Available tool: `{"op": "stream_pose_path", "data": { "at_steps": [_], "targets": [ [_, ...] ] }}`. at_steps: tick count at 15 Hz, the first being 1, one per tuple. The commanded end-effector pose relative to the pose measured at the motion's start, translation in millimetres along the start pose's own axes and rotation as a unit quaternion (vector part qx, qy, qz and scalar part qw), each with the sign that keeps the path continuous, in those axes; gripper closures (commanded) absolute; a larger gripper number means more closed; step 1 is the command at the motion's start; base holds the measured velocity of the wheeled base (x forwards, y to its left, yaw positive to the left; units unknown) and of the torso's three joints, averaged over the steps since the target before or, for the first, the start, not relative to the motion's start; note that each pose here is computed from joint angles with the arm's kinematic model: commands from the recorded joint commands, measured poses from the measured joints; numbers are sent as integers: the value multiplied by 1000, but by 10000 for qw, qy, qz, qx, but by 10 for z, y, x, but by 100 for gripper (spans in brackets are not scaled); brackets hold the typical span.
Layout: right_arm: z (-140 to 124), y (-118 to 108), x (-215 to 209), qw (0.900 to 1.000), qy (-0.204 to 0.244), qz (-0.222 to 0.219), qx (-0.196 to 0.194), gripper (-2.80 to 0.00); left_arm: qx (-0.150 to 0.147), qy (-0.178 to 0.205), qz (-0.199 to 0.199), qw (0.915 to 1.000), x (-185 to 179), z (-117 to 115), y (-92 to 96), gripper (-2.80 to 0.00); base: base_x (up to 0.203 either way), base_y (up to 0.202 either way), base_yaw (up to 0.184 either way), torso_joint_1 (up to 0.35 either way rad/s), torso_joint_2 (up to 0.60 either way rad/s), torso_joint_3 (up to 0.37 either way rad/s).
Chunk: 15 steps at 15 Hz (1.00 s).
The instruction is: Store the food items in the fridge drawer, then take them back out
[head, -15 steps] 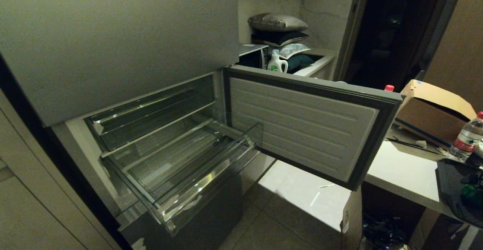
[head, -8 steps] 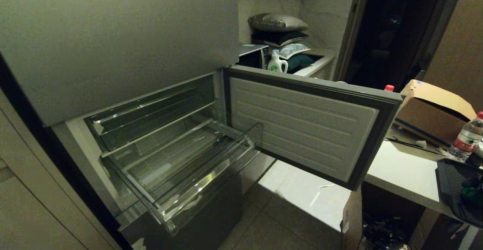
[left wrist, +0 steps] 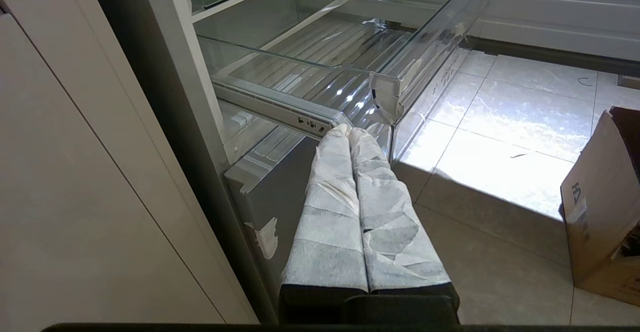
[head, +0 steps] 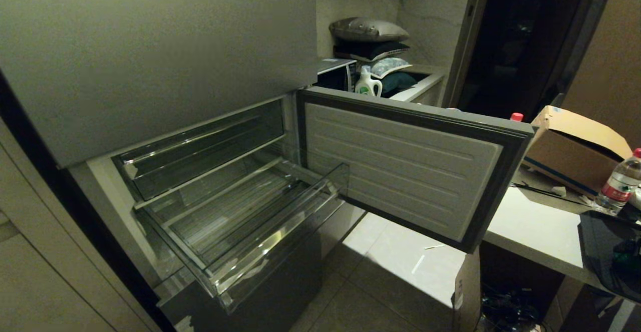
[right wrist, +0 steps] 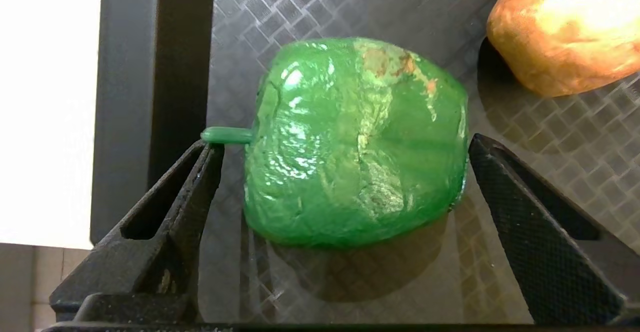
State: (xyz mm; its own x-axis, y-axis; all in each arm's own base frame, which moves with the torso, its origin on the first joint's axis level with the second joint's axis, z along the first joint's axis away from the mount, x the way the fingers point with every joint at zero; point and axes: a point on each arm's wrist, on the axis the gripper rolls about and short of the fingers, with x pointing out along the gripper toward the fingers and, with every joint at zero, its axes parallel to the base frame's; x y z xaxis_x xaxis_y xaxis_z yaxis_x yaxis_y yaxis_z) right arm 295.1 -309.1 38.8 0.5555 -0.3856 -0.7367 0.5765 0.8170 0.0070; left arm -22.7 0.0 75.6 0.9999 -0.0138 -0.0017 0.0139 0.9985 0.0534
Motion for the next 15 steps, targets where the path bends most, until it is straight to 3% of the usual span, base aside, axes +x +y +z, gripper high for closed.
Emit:
{"op": "stream_pose_path", "data": {
  "at_steps": [1,12,13,15],
  "targets": [
    [-17,-5,56,10000,27,20,7,-280,1,12,-1,10000,1,-1,0,0,0,0,0,0,0,0],
    [-4,-28,168,10000,2,50,25,-280,1,7,0,10000,1,0,0,0,0,0,0,0,0,0],
    [-7,-28,171,10000,6,53,18,0,1,7,0,10000,1,0,0,0,0,0,0,0,0,0],
    [1,-26,154,10000,-1,64,18,0,1,7,0,10000,1,0,0,0,0,0,0,0,0,0]
  ]
}}
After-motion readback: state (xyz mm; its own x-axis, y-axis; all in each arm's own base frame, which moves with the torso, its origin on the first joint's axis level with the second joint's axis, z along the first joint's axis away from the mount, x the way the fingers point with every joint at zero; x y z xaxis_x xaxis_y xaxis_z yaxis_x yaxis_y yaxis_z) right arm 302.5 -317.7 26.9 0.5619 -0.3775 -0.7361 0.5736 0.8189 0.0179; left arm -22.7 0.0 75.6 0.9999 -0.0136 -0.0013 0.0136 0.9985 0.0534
